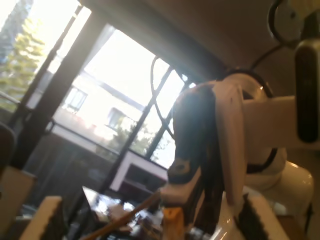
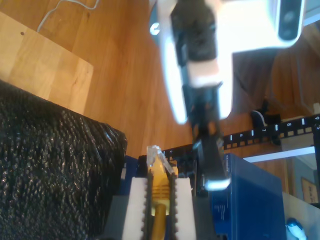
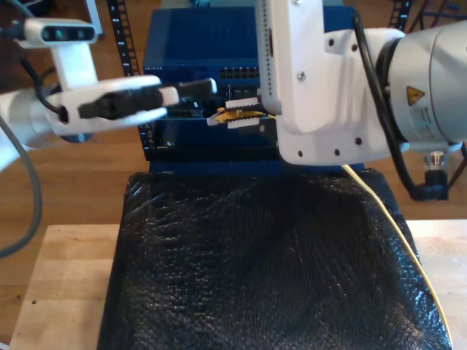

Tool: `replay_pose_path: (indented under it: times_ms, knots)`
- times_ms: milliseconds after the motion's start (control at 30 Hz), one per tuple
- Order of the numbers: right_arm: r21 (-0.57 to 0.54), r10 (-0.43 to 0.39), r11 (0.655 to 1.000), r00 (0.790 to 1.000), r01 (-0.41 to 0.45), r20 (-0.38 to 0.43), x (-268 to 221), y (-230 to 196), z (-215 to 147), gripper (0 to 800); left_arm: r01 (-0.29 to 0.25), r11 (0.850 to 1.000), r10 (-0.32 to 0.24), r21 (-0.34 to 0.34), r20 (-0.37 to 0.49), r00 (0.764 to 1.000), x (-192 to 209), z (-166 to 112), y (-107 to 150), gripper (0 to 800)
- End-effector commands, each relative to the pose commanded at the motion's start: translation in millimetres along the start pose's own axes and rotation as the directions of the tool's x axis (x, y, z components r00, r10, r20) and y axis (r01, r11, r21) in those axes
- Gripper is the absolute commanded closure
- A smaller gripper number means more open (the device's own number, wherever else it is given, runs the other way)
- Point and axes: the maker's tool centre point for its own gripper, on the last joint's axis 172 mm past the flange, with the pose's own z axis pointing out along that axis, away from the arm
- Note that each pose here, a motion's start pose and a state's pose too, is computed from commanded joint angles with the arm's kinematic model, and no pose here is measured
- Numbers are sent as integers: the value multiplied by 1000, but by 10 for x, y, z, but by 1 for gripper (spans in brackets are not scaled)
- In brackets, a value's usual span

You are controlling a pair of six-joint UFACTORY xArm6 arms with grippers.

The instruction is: Grab the cable and plug it in

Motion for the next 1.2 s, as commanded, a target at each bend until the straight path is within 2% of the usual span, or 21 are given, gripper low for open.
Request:
replay_pose_path:
  times_ms: [167,333,433,533,600,767,900,1033,1200]
  knots:
    - [-6,54,999,998,-54,40,-218,72,32,800,-24,995,20,101,36,999,53,-291,-54,1]
    - [-7,81,997,995,-81,60,-332,85,40,800,-26,968,-6,251,124,992,-87,-574,-305,1]
    - [-5,118,993,989,-118,91,-501,107,47,800,-53,950,0,308,169,986,-140,-733,-380,1]
    - [3,152,988,980,-153,129,-718,101,21,800,-55,934,-17,354,199,980,-221,-844,-461,1]
    - [13,176,984,972,-180,155,-868,72,-4,800,-63,917,-26,393,219,975,-253,-949,-471,1]
    - [24,242,967,944,-253,225,-1289,6,-59,800,-107,862,-32,496,264,964,-280,-1252,-495,1]
    - [58,266,955,929,-290,258,-1473,-100,11,800,-153,835,-47,529,346,937,-372,-1347,-420,1]
    - [112,275,942,920,-316,281,-1582,-260,145,800,-170,786,-100,595,393,914,-519,-1672,-385,1]
    - [167,281,925,911,-341,302,-1670,-444,265,800,-209,759,-137,616,466,874,-764,-2009,-274,1]
